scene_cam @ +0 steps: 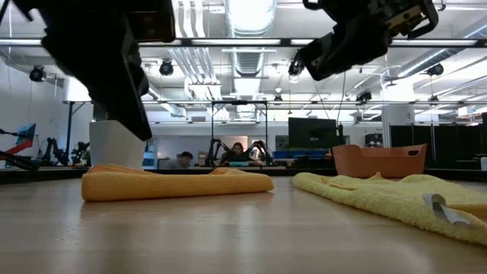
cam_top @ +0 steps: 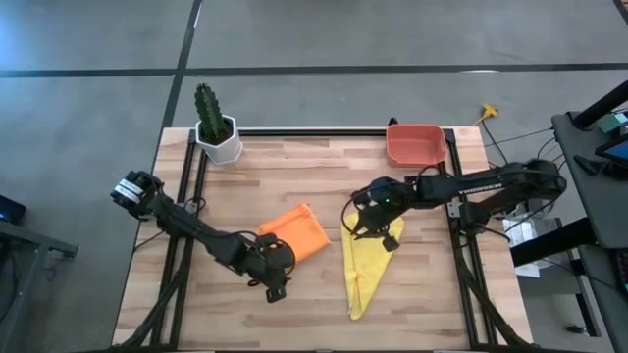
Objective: Roll microfiber towels into tight, uniform cylinder then place into a basket
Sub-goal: Roll the orange towel
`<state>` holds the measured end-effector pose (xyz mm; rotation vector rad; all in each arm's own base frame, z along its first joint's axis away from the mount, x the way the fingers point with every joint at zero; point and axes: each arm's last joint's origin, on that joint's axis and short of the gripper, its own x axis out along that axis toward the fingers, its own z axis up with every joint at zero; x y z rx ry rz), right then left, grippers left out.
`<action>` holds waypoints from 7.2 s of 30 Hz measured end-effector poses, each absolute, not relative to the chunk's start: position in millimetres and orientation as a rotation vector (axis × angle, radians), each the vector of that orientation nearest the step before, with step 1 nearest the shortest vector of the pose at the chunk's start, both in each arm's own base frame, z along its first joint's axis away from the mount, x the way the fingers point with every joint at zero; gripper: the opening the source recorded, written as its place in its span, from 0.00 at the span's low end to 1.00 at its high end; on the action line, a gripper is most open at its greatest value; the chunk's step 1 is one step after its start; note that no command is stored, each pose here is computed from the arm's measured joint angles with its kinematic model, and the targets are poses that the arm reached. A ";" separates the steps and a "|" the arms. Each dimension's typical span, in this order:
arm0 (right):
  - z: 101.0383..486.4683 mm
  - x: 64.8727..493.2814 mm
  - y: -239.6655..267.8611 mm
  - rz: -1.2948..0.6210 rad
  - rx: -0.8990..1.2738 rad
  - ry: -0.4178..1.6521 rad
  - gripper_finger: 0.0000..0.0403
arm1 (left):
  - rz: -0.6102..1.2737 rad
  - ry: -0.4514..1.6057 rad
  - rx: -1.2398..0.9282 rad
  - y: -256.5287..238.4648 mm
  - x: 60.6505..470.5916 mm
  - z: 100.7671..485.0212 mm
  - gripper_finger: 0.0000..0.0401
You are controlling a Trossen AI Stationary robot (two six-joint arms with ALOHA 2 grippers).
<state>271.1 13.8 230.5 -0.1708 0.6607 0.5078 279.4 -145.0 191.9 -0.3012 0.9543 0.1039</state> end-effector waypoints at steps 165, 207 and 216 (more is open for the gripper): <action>154.7 360.1 2.3 0.195 0.384 0.836 0.04 | -0.011 0.939 -0.437 -118.8 274.4 135.0 0.21; 151.6 355.9 1.2 -0.022 0.727 0.931 0.04 | -0.133 0.734 -0.314 -115.2 241.5 207.4 0.56; 150.5 354.1 0.7 -0.013 0.769 0.960 0.04 | -0.187 0.806 -0.259 -135.8 231.1 188.3 0.64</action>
